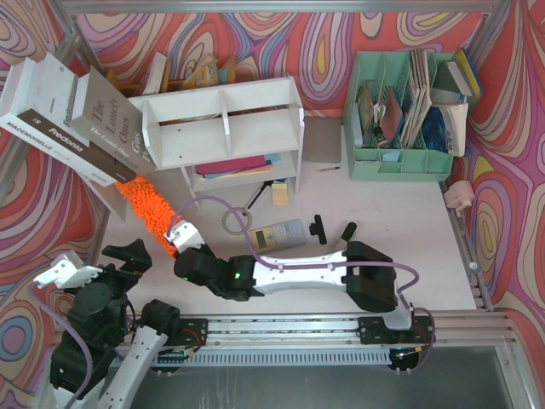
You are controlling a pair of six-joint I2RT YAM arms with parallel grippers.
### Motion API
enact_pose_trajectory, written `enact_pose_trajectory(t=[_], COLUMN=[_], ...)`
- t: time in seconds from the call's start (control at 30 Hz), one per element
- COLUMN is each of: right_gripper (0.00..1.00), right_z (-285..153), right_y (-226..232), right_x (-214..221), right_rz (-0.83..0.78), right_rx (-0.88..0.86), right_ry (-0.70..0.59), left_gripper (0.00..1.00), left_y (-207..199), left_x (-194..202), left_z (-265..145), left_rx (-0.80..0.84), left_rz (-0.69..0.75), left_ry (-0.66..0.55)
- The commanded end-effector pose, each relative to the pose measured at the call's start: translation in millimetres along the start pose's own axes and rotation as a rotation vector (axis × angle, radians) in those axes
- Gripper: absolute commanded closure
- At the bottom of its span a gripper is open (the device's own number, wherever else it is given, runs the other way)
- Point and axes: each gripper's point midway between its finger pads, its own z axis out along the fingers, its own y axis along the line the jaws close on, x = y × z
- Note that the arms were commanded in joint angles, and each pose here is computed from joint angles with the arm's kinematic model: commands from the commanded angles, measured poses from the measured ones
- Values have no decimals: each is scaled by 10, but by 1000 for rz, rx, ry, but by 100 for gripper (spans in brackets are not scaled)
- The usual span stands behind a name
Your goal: Dust the bookshelf with a duster
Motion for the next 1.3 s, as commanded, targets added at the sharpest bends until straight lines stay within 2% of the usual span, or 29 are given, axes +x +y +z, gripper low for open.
enact_pose_trajectory(t=[0.0, 0.07, 0.2, 0.33, 0.47, 0.57, 0.8, 0.9, 1.0, 1.27], right_gripper=[100, 100, 100, 100, 100, 100, 100, 100, 100, 100], right_z=[168, 157, 17, -276, -560, -555, -184, -137, -174, -617], right_y=[226, 224, 198, 216, 225, 230, 282, 280, 264, 286], right_x=[346, 293, -141, -679, -922, -802, 5, 156, 104, -641], right_rz=[5, 5, 2, 34, 63, 70, 8, 10, 4, 1], right_rx=[-73, -73, -68, -109, -140, -153, -134, -127, -118, -130], right_ry=[58, 48, -42, -151, -217, -195, -27, 13, 3, -169], left_gripper=[2, 1, 1, 1, 1, 1, 1, 1, 1, 2], left_y=[-7, -10, -7, -3, -4, -7, -9, -9, -10, -5], left_x=[-10, -11, -10, -12, -11, -10, -10, -9, -8, -11], left_z=[-1, -1, -3, -2, -3, 0, 0, 1, 3, 4], left_rx=[13, 14, 13, 11, 11, 12, 13, 13, 14, 11], left_rz=[-1, -3, -2, -2, -4, -2, -3, -1, -1, -1], left_ry=[-10, -11, -10, -11, -11, -11, -11, -10, -11, -13])
